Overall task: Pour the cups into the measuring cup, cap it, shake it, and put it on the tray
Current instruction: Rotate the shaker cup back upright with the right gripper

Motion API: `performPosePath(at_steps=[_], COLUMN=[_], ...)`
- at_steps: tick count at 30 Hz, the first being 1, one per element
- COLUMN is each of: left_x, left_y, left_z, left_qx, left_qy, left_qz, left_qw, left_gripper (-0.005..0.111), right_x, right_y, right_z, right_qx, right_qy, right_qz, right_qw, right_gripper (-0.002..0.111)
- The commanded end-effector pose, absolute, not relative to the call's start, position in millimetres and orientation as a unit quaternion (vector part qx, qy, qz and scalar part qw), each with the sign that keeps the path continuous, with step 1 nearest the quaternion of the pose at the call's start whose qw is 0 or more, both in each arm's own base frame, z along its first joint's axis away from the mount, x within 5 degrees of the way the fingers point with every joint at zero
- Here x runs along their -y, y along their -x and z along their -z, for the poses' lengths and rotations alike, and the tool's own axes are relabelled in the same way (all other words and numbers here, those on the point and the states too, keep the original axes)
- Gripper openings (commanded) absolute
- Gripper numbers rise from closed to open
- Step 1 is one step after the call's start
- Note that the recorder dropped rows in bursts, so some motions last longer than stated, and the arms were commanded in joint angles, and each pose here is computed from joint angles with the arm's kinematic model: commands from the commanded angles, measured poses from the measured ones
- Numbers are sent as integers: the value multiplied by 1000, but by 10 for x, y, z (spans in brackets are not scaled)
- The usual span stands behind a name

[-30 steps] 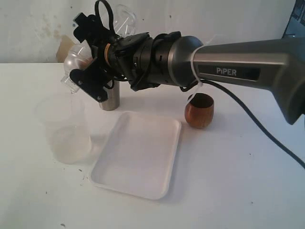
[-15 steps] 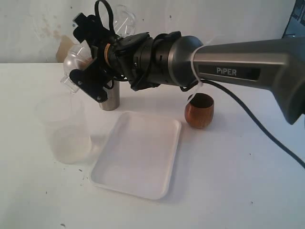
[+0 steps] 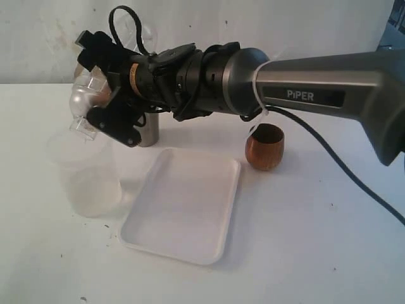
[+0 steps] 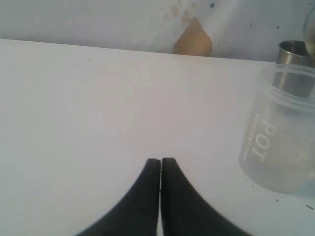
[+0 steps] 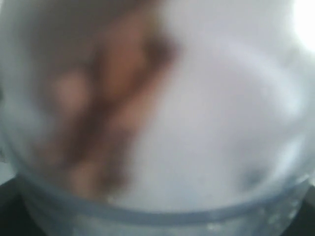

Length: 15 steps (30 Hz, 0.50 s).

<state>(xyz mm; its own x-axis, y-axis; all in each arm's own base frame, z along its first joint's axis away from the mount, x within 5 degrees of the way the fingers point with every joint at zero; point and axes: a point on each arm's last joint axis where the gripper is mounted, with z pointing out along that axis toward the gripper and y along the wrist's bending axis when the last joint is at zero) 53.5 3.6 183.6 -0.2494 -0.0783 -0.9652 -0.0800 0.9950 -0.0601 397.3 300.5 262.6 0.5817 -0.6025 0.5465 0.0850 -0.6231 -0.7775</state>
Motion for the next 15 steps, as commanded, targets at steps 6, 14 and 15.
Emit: performPosePath(at_steps=[6, 14, 15], left_x=[-34, -34, -34], left_y=[-535, -535, -535], left_z=[-1828, -1828, -1828], left_qx=[-788, -788, -788], left_qy=[48, 48, 48], left_qz=[0, 0, 0], left_qw=[614, 614, 614], left_gripper=[1, 1, 1], right_x=[-2961, -2961, -2961], right_y=[-3983, -3983, -3983], right_z=[-2767, -2767, -2767], right_qx=[-130, -118, -118], right_qy=[787, 789, 789], right_qz=[471, 477, 477], right_qw=[377, 369, 369], right_gripper=[0, 0, 0])
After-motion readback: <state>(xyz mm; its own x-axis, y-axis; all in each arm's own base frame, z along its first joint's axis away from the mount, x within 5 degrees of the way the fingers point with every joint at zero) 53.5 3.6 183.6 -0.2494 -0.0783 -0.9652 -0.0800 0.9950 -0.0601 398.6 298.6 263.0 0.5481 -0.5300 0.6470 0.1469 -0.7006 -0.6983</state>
